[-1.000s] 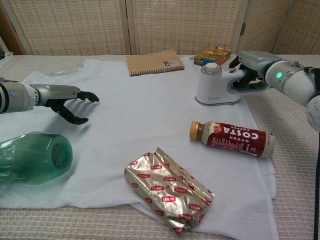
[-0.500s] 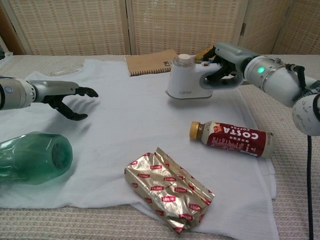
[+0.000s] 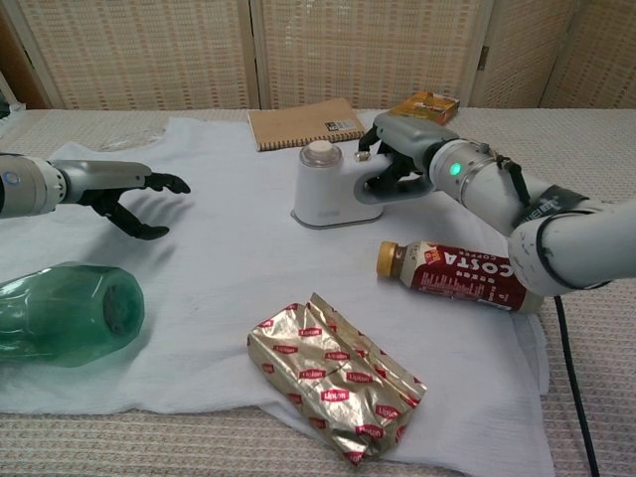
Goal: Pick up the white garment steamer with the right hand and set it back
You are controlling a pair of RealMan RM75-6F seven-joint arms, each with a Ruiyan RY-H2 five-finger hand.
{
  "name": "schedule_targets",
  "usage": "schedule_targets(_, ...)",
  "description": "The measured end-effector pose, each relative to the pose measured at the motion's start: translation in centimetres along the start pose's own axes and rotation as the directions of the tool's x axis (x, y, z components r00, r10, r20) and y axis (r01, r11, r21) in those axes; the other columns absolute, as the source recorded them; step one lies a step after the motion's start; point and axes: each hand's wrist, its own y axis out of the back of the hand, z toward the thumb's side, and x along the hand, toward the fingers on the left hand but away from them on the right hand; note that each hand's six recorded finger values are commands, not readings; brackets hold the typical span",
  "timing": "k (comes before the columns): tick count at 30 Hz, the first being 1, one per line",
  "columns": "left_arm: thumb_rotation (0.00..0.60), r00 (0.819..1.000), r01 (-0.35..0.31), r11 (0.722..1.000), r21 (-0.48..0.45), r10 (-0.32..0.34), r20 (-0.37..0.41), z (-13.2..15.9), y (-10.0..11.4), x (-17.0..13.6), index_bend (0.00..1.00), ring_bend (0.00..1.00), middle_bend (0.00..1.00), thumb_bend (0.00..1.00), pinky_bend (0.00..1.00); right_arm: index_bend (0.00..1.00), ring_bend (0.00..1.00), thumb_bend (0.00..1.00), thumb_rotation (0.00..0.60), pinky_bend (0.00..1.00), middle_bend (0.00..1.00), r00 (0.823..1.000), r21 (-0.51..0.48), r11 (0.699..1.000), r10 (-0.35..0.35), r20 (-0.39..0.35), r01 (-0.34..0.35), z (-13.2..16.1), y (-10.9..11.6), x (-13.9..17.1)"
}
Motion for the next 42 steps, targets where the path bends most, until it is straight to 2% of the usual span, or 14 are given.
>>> schedule_targets(9, 0.388, 1.000, -0.001, 1.000, -0.007, 0.001, -0.005, -0.3, 0.0, 0.1, 0.11, 0.00, 0.07, 0.44, 0.00, 0.77, 0.80, 0.97, 0.600, 0.87, 0.82, 0.992, 0.051, 0.998, -0.033, 0.118, 0.027, -3.6, 1.3, -0.3)
schedule_targets(15, 0.389, 1.000, 0.001, 1.000, -0.008, -0.001, -0.008, -0.5, -0.2, 0.2, 0.11, 0.00, 0.07, 0.44, 0.00, 0.77, 0.80, 0.97, 0.600, 0.87, 0.82, 0.975, -0.001, 0.999, -0.046, 0.219, 0.047, -6.8, 2.2, 0.0)
schedule_targets(17, 0.394, 1.000, 0.001, 1.000, -0.010, -0.001, -0.008, -0.5, -0.2, 0.2, 0.11, 0.00, 0.07, 0.44, 0.00, 0.77, 0.80, 0.97, 0.600, 0.87, 0.82, 0.972, -0.027, 0.998, -0.047, 0.231, 0.055, -7.2, 2.4, 0.1)
schedule_targets(24, 0.391, 1.000, 0.000, 1.000, -0.015, 0.000, 0.002, -0.2, 0.0, 0.2, 0.11, 0.00, 0.07, 0.44, 0.00, 0.77, 0.80, 0.97, 0.600, 0.87, 0.83, 0.975, -0.080, 0.994, -0.061, 0.215, 0.080, -7.1, 2.9, 0.0)
schedule_targets(34, 0.387, 1.000, -0.003, 1.000, -0.013, 0.003, 0.002, -0.1, -0.1, 0.0, 0.11, 0.00, 0.07, 0.44, 0.00, 0.77, 0.80, 0.97, 0.600, 0.87, 0.83, 0.990, -0.036, 0.999, -0.002, 0.143, 0.007, -5.3, 1.0, 0.2)
schedule_targets(42, 0.386, 1.000, -0.002, 1.000, -0.014, 0.002, 0.010, 0.3, -0.1, 0.2, 0.11, 0.00, 0.07, 0.44, 0.00, 0.76, 0.80, 0.97, 0.600, 0.87, 0.83, 0.998, -0.032, 0.999, 0.009, 0.067, -0.007, -5.5, 0.0, 1.8)
